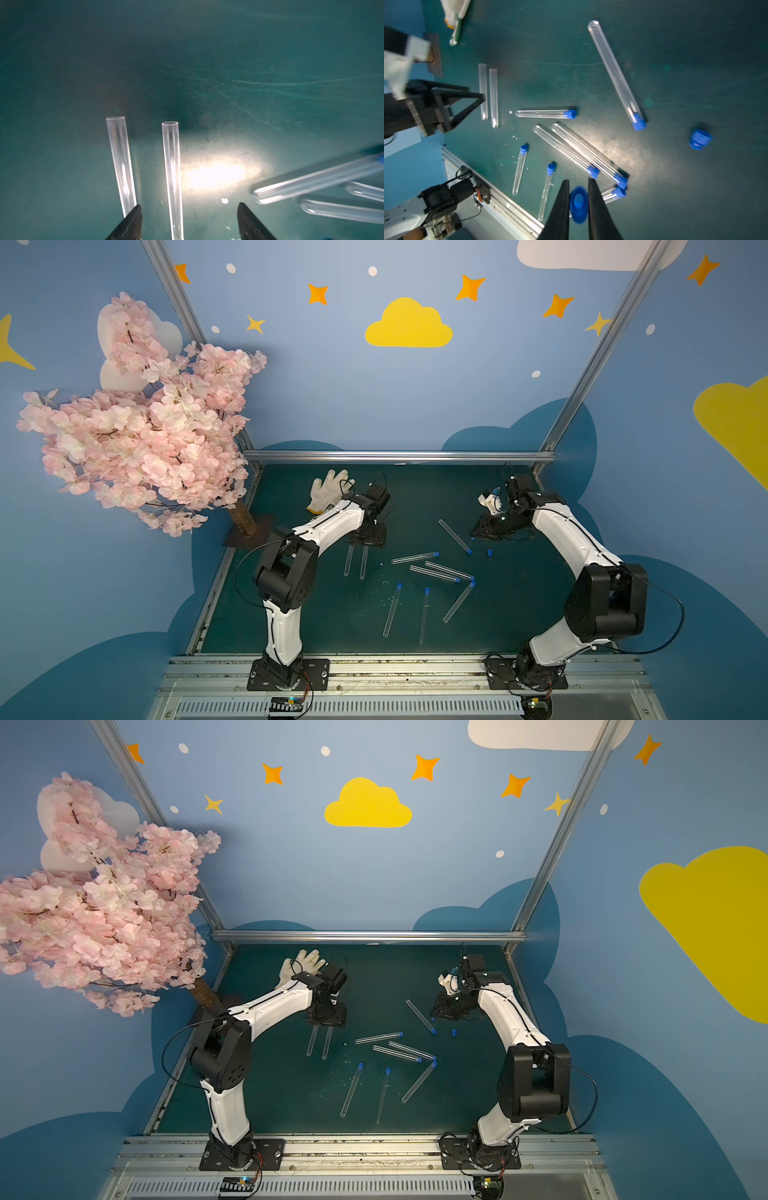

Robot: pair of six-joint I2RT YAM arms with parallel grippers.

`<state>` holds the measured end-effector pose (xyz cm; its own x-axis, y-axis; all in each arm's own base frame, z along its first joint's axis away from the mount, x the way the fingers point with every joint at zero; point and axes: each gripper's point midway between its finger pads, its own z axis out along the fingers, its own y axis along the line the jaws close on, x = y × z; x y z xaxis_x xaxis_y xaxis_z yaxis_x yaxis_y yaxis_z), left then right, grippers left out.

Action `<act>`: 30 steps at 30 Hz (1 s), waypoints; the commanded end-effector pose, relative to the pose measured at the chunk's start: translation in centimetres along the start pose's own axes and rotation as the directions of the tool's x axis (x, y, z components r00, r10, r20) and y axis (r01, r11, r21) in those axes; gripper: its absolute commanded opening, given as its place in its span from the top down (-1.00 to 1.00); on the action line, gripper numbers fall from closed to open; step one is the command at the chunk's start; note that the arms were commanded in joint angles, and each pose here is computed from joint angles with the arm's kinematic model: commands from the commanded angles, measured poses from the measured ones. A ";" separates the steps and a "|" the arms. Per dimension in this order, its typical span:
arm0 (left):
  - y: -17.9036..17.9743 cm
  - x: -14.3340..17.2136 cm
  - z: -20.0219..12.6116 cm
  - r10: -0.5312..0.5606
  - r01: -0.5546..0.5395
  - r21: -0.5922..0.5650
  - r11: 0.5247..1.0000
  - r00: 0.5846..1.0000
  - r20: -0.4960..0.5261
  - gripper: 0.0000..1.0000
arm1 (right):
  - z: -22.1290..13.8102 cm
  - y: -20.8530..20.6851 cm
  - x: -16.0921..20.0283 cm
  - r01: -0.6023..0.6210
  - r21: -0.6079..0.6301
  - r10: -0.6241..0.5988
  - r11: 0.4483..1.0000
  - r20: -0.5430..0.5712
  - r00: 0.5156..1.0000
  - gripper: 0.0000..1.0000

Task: Remove stoppers from test tubes
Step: Place the test tube at the center of the board, then place the stopper at the center of the board.

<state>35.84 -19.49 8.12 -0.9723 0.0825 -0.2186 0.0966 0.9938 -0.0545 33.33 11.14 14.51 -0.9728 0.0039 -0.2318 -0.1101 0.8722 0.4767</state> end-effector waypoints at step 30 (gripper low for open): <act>-7.9 3.8 -4.5 0.181 -0.224 0.306 0.925 0.970 0.162 -0.70 | 3.9 -16.4 2.5 -0.231 0.278 0.273 0.932 -0.122 0.954 1.00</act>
<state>31.05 -26.76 11.67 -0.8938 0.2449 -0.3757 0.3625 0.8877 -0.2838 33.39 -1.34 3.08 -0.9756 0.2194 0.0114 0.2142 0.9383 0.2715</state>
